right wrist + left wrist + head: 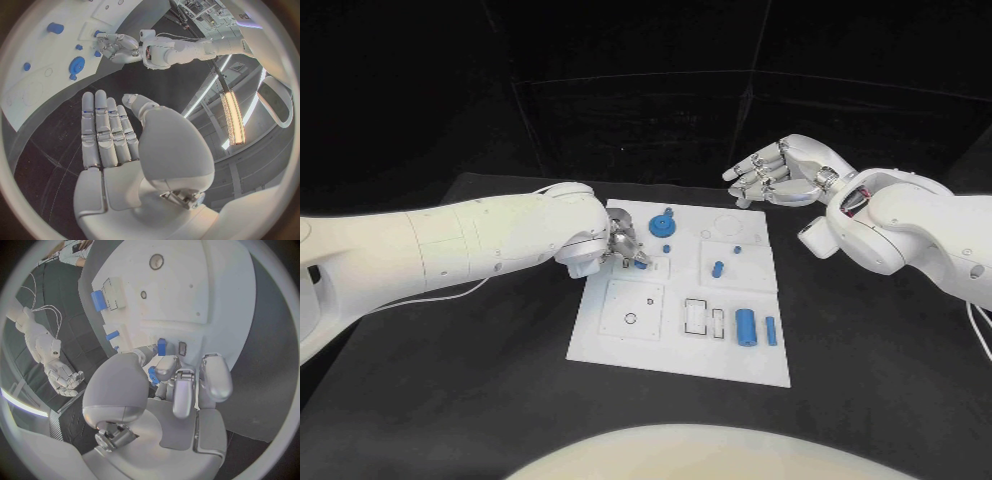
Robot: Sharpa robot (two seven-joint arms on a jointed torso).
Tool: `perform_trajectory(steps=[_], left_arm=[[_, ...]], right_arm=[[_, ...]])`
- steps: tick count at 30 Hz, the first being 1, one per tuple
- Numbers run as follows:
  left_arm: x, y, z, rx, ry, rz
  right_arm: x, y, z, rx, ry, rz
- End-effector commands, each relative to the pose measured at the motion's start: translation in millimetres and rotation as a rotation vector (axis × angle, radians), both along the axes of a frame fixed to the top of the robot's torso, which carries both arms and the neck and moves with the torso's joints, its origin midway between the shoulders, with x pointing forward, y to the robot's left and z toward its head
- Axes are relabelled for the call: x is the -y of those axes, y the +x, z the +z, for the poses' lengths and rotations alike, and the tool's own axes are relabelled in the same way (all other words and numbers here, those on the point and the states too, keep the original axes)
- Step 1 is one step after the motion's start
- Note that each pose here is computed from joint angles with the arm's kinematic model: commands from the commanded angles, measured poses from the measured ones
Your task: Assemble the parts on the task board
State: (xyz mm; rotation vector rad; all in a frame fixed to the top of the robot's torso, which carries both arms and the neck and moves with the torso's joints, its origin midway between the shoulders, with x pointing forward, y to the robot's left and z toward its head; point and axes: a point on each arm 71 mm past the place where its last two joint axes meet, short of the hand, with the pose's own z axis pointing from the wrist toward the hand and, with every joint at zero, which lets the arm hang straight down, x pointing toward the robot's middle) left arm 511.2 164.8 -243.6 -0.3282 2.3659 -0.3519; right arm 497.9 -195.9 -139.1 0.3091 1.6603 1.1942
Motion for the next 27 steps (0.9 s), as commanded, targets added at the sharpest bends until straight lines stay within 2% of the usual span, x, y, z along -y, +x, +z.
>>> perform_trajectory(steps=[1,27], left_arm=[[-1.1,-3.0,-5.2,-0.040,0.042,-0.022],[8.1,4.7,-6.1,-0.056,0.068,-0.034]], right_arm=[[-1.2,-0.2,1.7,0.005,0.002,0.011],[-3.3,-0.9,1.9,0.005,0.004,0.017]])
